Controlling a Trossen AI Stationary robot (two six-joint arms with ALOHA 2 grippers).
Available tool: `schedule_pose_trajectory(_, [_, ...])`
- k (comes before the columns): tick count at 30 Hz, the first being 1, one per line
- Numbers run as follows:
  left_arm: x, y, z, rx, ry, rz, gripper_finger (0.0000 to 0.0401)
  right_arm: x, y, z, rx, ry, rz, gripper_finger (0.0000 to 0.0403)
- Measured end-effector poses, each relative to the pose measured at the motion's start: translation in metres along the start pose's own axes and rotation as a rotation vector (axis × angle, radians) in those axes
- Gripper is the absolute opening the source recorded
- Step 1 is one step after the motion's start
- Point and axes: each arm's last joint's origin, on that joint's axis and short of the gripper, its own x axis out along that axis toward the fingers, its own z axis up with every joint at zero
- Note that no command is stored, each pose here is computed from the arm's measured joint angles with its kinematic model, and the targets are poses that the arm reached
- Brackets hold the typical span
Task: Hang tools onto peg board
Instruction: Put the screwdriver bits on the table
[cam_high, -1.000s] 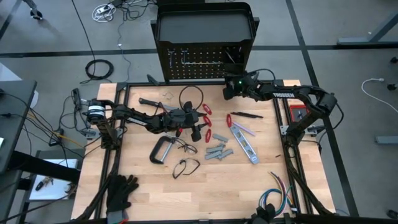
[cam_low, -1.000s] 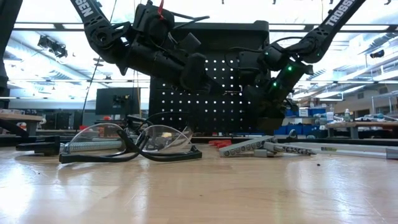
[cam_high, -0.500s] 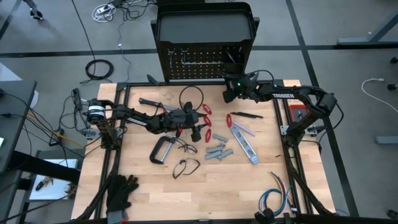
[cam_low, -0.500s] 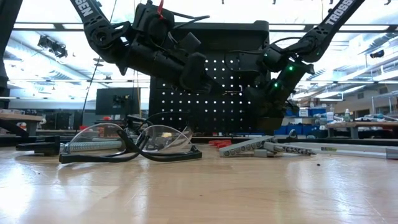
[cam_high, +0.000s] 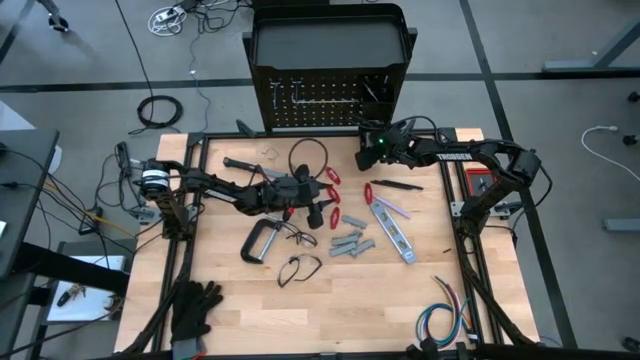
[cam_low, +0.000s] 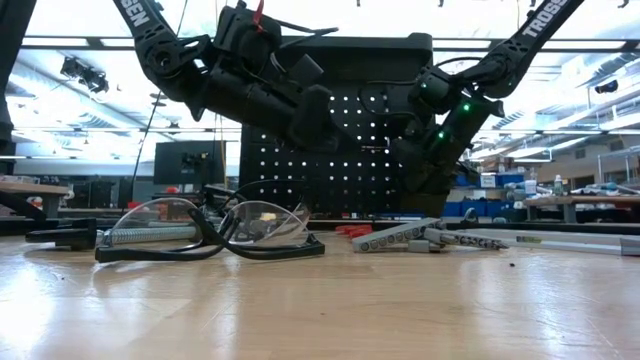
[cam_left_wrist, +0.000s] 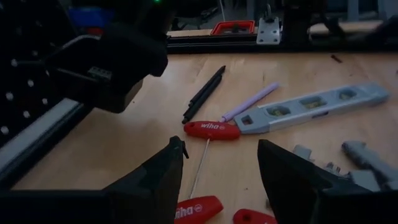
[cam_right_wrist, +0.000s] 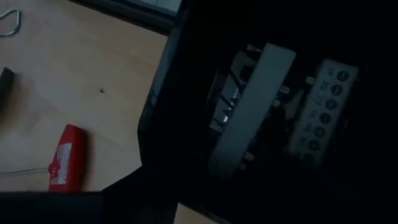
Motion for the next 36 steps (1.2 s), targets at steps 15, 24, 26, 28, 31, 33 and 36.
schedule_pose_trajectory(15, [0.078,0.061,-0.032,-0.401,0.026,0.075,0.0202,0.001,-0.009,0.006,-0.139,0.019,0.079,0.0205])
schedule_pose_trajectory(24, [0.102,0.068,-0.024,-0.409,-0.022,0.300,0.0202,-0.016,-0.022,0.015,-0.172,0.017,0.130,0.0205])
schedule_pose_trajectory(26, [0.104,0.066,-0.022,-0.403,-0.001,0.310,0.0202,-0.018,-0.024,0.016,-0.182,0.019,0.130,0.0205])
schedule_pose_trajectory(28, [0.107,0.063,-0.017,-0.394,0.017,0.294,0.0202,-0.019,-0.024,0.016,-0.186,0.015,0.134,0.0205])
schedule_pose_trajectory(31, [0.109,0.049,-0.003,-0.324,0.018,0.226,0.0202,-0.019,-0.024,0.016,-0.200,0.022,0.136,0.0205])
schedule_pose_trajectory(33, [0.110,0.035,0.007,-0.235,0.029,0.170,0.0202,-0.019,-0.024,0.015,-0.203,0.026,0.134,0.0205])
schedule_pose_trajectory(36, [0.110,0.025,0.021,-0.105,0.115,0.140,0.0202,-0.019,-0.025,0.014,-0.210,0.039,0.133,0.0205])
